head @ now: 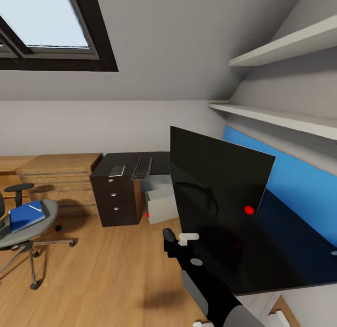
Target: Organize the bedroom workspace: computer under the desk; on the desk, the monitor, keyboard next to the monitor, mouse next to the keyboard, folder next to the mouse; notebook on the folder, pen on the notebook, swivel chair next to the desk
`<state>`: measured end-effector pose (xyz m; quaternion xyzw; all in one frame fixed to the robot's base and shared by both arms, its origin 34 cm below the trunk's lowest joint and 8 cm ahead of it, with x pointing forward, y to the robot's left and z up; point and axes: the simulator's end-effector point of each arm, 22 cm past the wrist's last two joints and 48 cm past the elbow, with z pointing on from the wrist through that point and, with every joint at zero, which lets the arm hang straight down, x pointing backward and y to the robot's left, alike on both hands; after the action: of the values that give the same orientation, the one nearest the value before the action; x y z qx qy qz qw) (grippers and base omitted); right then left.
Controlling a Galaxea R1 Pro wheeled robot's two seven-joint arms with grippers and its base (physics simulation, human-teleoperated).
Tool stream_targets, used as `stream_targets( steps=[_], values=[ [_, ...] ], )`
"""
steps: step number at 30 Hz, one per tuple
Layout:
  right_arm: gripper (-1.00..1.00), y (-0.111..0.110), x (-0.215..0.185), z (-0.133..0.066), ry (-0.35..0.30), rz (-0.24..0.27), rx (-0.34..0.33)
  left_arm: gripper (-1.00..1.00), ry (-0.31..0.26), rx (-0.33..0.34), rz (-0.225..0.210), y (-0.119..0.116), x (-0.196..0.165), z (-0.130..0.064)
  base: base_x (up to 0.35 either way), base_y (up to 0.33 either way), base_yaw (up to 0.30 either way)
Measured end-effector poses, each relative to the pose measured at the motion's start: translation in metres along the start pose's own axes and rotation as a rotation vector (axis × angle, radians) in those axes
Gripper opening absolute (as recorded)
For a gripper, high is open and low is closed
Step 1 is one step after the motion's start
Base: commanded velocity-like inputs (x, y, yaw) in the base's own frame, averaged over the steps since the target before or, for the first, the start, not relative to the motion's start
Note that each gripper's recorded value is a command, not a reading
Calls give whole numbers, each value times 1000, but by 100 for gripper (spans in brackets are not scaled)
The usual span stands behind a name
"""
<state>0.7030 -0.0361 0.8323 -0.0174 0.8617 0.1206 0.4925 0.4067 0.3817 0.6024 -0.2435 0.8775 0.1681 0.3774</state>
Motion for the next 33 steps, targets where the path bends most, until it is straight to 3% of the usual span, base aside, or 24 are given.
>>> stream_targets(
  steps=[6,13,24,33],
  values=[
    [-100,2,0,-1,-6,-2,-2,100,3,0,-1,0,0,0,127,313,-38],
    [-100,8,1,-2,-7,-18,-13,100,87,-4,29,1,19,-1,111,314,-1],
    [-100,9,-4,-4,-19,-19,-14,100,84,-1,27,0,16,-1,110,265,0],
    [-100,10,-11,-8,-34,-23,-9,100,74,5,21,-3,12,-1,224,125,0]
  ],
)
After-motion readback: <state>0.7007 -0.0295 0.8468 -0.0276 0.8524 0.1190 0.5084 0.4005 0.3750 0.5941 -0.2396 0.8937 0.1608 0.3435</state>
